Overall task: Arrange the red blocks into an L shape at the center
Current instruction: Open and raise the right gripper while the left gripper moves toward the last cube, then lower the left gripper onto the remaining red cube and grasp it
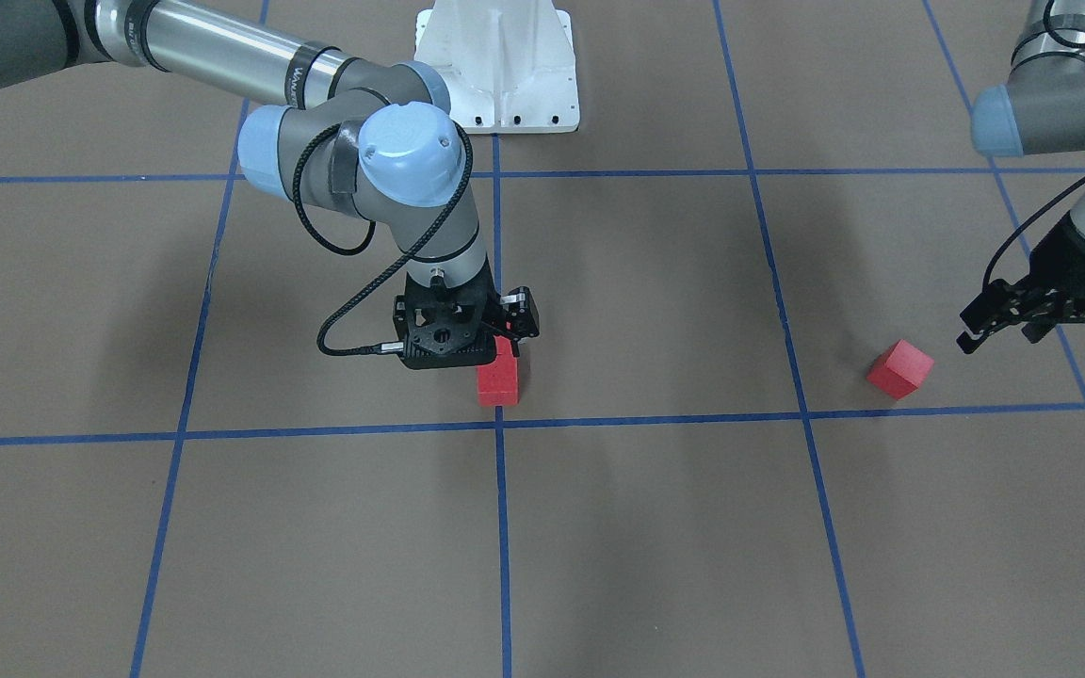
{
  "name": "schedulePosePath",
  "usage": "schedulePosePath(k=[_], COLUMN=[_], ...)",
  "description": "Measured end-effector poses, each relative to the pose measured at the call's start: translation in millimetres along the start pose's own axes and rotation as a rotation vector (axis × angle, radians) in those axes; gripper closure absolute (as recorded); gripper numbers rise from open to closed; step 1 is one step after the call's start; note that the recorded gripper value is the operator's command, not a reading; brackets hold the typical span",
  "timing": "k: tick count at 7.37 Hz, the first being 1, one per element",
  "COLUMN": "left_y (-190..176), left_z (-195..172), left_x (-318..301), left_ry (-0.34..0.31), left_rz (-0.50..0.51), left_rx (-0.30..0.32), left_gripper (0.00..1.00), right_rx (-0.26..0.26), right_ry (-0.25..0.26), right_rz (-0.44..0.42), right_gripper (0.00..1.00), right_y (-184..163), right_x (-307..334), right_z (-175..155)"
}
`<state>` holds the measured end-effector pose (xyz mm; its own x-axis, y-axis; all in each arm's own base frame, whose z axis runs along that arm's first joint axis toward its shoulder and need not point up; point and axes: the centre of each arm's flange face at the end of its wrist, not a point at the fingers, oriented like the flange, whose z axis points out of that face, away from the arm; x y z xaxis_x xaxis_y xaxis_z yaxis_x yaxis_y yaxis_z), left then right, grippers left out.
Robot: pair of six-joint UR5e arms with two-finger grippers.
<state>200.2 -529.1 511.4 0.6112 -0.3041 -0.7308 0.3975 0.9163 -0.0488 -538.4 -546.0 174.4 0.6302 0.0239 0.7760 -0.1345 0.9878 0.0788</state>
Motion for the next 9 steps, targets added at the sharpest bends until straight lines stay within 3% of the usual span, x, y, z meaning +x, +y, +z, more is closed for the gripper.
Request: schedulePosePath(k=[3, 9], left_y=[33, 22], left_z=[35, 62], left_x=[24, 46], left_ry=[-0.059, -0.083], left_rz=[-0.190, -0.252], left_rx=[0.056, 0.082], left_gripper=[0.00, 0.00], right_rx=[0.016, 0.022], right_ry=[0.004, 0.006], right_rz=[-0.014, -0.023], right_gripper=[0.01, 0.01], right_y=[-12, -12], right_x=[13, 25], right_z=[-6, -6])
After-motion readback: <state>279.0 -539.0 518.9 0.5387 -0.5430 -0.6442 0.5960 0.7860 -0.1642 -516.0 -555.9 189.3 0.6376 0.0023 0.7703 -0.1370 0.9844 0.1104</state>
